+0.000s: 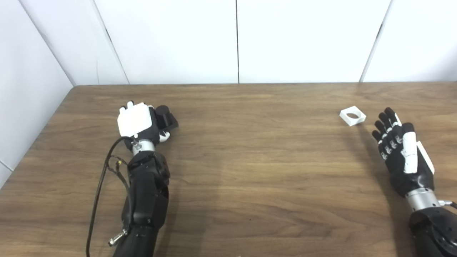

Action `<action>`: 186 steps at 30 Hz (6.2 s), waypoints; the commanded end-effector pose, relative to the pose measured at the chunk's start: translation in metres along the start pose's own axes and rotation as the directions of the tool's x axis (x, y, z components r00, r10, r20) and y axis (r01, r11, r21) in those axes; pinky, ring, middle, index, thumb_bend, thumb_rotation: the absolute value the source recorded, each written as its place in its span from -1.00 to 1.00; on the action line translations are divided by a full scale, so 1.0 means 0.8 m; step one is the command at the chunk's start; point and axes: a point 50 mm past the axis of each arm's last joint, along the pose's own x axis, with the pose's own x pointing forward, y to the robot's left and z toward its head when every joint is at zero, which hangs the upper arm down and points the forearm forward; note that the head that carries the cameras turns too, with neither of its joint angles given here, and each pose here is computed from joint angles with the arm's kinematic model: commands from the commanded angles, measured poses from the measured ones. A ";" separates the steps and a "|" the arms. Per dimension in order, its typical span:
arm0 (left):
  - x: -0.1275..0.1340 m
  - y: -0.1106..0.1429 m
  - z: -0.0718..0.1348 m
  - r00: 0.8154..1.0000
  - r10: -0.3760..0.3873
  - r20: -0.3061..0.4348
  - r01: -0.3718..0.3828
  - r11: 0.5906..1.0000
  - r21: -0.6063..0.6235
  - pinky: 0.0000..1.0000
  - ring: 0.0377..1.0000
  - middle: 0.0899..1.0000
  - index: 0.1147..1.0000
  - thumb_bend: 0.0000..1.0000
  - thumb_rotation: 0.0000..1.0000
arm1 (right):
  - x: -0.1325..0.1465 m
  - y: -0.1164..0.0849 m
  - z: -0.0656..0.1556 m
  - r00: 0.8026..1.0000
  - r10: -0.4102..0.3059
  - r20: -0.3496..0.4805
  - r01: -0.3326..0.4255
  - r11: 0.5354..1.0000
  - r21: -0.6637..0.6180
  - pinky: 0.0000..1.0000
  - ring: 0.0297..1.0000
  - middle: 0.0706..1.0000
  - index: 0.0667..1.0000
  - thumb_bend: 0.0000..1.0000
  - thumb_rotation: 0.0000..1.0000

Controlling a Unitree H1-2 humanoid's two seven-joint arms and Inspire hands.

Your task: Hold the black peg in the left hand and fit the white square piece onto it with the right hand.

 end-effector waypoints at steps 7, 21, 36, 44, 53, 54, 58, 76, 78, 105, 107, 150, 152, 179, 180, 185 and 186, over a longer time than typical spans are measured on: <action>0.003 0.005 -0.002 1.000 0.014 -0.003 -0.015 1.000 -0.014 1.00 1.00 0.81 -0.15 0.04 -0.88 | -0.006 -0.004 -0.001 1.000 -0.003 0.003 0.003 1.000 0.003 1.00 1.00 1.00 1.00 0.21 1.00; -0.008 0.002 -0.002 0.999 0.021 0.026 -0.020 1.000 -0.023 1.00 1.00 0.79 -0.16 0.04 -0.88 | -0.005 -0.006 -0.002 1.000 0.001 0.000 -0.001 1.000 -0.006 1.00 1.00 1.00 1.00 0.22 1.00; -0.019 0.007 0.007 0.997 0.029 0.065 -0.027 0.999 -0.042 0.99 1.00 0.79 -0.16 0.04 -0.88 | -0.002 -0.003 -0.003 1.000 0.008 -0.005 -0.008 1.000 -0.014 1.00 1.00 1.00 1.00 0.19 1.00; -0.028 0.002 0.006 0.997 0.026 0.077 -0.022 0.998 -0.058 0.99 1.00 0.78 -0.16 0.04 -0.89 | -0.002 0.000 -0.003 1.000 0.007 -0.007 -0.007 1.000 -0.020 1.00 1.00 1.00 1.00 0.19 1.00; -0.045 -0.002 0.004 0.993 0.021 0.116 -0.013 0.998 -0.066 0.92 1.00 0.78 -0.16 0.04 -0.89 | -0.001 0.003 -0.002 1.000 0.013 0.003 -0.012 1.000 -0.007 1.00 1.00 1.00 1.00 0.17 1.00; -0.047 -0.002 0.003 0.993 0.022 0.120 -0.014 0.998 -0.065 0.92 1.00 0.78 -0.16 0.04 -0.89 | -0.001 0.003 -0.002 1.000 0.014 0.001 -0.014 1.000 -0.003 1.00 1.00 1.00 1.00 0.16 1.00; -0.058 -0.002 0.001 0.991 0.009 0.131 0.000 0.997 -0.075 0.92 0.99 0.79 -0.16 0.04 -0.89 | -0.003 0.005 -0.002 1.000 0.014 -0.002 -0.014 1.000 -0.004 1.00 1.00 1.00 1.00 0.17 1.00; -0.115 -0.010 0.019 0.967 -0.035 0.251 0.054 0.996 -0.072 0.93 0.98 0.78 -0.16 0.04 -0.88 | -0.009 0.012 -0.005 1.000 0.012 -0.018 -0.012 1.000 -0.004 1.00 1.00 1.00 1.00 0.19 1.00; -0.122 -0.012 0.022 0.964 -0.038 0.263 0.059 0.996 -0.070 0.92 0.98 0.78 -0.15 0.04 -0.88 | -0.009 0.012 -0.004 1.000 0.013 -0.019 -0.013 1.000 0.000 1.00 1.00 1.00 1.00 0.20 1.00; -0.219 -0.029 0.059 0.909 -0.103 0.403 0.161 0.981 -0.112 0.84 0.96 0.78 -0.16 0.04 -0.88 | -0.014 0.017 -0.008 1.000 0.003 -0.021 -0.002 1.000 0.017 1.00 1.00 1.00 1.00 0.19 1.00; -0.224 -0.030 0.060 0.904 -0.105 0.414 0.159 0.982 -0.098 0.80 0.95 0.78 -0.16 0.04 -0.88 | -0.015 0.016 -0.008 1.000 0.002 -0.023 -0.002 1.000 0.016 1.00 1.00 1.00 1.00 0.19 1.00; -0.284 -0.018 0.068 0.834 -0.138 0.534 0.236 0.964 -0.119 0.95 0.99 0.76 -0.15 0.03 -0.87 | -0.017 0.019 -0.016 0.999 -0.018 -0.041 0.019 0.999 0.038 1.00 1.00 1.00 1.00 0.23 1.00; -0.286 -0.012 0.069 0.835 -0.127 0.536 0.229 0.965 -0.128 0.93 0.98 0.75 -0.15 0.03 -0.87 | -0.016 0.020 -0.016 0.999 -0.016 -0.041 0.018 0.999 0.043 1.00 1.00 1.00 1.00 0.21 1.00; -0.290 0.052 0.062 0.851 -0.048 0.523 0.191 0.956 -0.223 0.81 0.98 0.75 -0.15 0.04 -0.86 | -0.014 0.020 -0.018 0.999 -0.015 -0.050 0.017 0.999 0.040 1.00 1.00 1.00 1.00 0.21 1.00; -0.289 0.053 0.061 0.851 -0.050 0.523 0.191 0.957 -0.220 0.82 0.98 0.76 -0.15 0.04 -0.86 | -0.014 0.020 -0.018 0.999 -0.016 -0.050 0.018 0.999 0.040 1.00 1.00 1.00 1.00 0.21 1.00; -0.282 0.054 0.058 0.844 -0.090 0.528 0.210 0.963 -0.171 0.83 0.99 0.80 0.13 0.57 -0.62 | -0.013 0.020 -0.018 0.999 -0.013 -0.048 0.015 0.999 0.037 1.00 1.00 1.00 1.00 0.22 1.00; -0.281 0.054 0.058 0.842 -0.107 0.529 0.221 0.963 -0.156 0.84 0.99 0.81 0.19 0.63 -0.59 | -0.013 0.020 -0.018 0.999 -0.013 -0.050 0.014 0.999 0.036 1.00 1.00 1.00 1.00 0.22 1.00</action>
